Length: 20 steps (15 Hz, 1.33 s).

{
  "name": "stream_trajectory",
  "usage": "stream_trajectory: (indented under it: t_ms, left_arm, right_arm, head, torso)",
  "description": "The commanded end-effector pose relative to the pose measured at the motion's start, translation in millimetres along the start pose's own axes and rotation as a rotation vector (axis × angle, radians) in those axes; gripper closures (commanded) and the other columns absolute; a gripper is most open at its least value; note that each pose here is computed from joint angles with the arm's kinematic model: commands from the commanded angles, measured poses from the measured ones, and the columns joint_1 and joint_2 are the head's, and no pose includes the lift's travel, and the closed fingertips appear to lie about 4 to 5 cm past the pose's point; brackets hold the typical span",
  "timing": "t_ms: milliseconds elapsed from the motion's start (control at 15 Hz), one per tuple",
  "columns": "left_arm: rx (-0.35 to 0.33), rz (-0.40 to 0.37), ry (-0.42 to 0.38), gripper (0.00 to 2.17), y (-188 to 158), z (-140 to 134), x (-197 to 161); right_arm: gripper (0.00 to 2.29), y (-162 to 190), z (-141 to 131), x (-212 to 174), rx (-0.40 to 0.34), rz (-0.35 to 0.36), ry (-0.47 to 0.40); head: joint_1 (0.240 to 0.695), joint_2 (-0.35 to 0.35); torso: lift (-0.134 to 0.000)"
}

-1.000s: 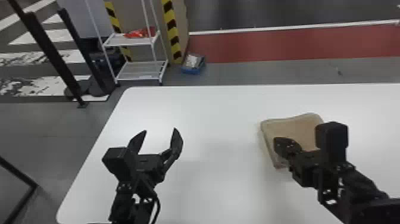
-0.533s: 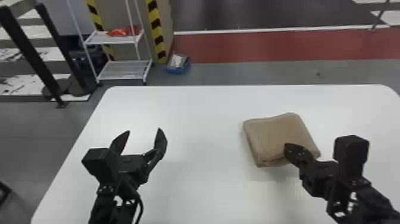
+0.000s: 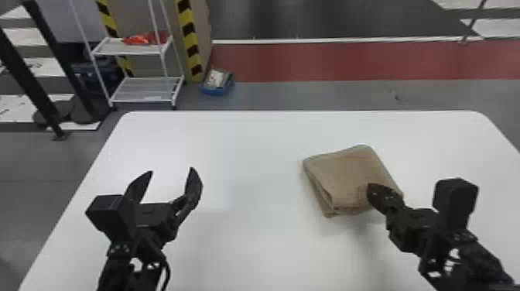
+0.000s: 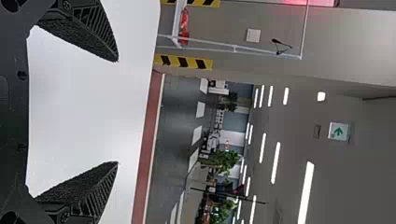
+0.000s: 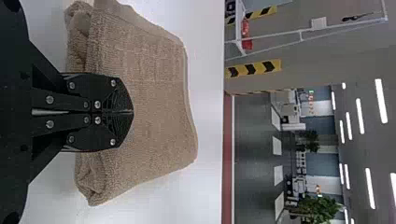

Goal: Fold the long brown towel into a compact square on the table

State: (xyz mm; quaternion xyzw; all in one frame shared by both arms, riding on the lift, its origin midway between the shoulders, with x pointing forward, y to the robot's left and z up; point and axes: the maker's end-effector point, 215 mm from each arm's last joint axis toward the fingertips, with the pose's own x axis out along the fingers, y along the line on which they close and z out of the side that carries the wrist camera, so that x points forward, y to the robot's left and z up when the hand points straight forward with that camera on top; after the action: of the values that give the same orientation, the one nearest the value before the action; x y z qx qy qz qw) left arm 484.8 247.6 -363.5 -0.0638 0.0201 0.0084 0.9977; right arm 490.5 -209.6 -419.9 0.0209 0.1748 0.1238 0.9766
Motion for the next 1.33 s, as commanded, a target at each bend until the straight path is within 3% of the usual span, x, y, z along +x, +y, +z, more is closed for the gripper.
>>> stream_trajectory:
  t_ms: [0,267,467,667,867,1000,1267]
  left_arm:
    - [-0.001,0.001,0.001,0.09,0.1,-0.9,-0.1]
    - [-0.001,0.001,0.003,0.09,0.3,-1.8,0.3]
    - [-0.002,0.0,0.0,0.09,-1.1,-0.4,0.9]
    - [-0.002,0.003,0.0,0.09,0.6,0.0,0.0]
    - [-0.003,0.003,-0.003,0.09,0.4,0.9,-0.1]
    - [-0.002,0.003,-0.003,0.09,0.6,0.9,0.4]
    - [-0.005,-0.001,-0.006,0.09,-2.8,2.1,0.1]
  right_arm:
    - [2.05,-11.8,29.3,-14.9,0.015,-0.017,-0.061]
    - [2.05,-54.8,-2.0,-1.7,0.049,-0.083,-0.001]
    - [2.05,-65.1,-31.3,15.6,0.069,-0.094,0.058]
    - [2.05,-69.8,-15.2,7.3,0.093,-0.09,0.009]
    - [2.05,-56.5,23.4,-13.0,0.087,-0.059,-0.075]
    - [2.05,-41.6,32.7,-16.0,0.097,-0.025,-0.099]
    - [2.05,43.4,29.8,5.7,0.043,0.117,-0.092]
  head:
    - [0.695,0.047]
    - [0.695,0.012]
    - [0.695,-0.014]
    - [0.695,-0.026]
    - [0.695,-0.028]
    - [0.695,-0.025]
    - [0.695,0.018]
  torso:
    - [-0.123]
    - [-0.123]
    - [-0.123]
    - [-0.123]
    - [-0.123]
    - [-0.123]
    - [-0.123]
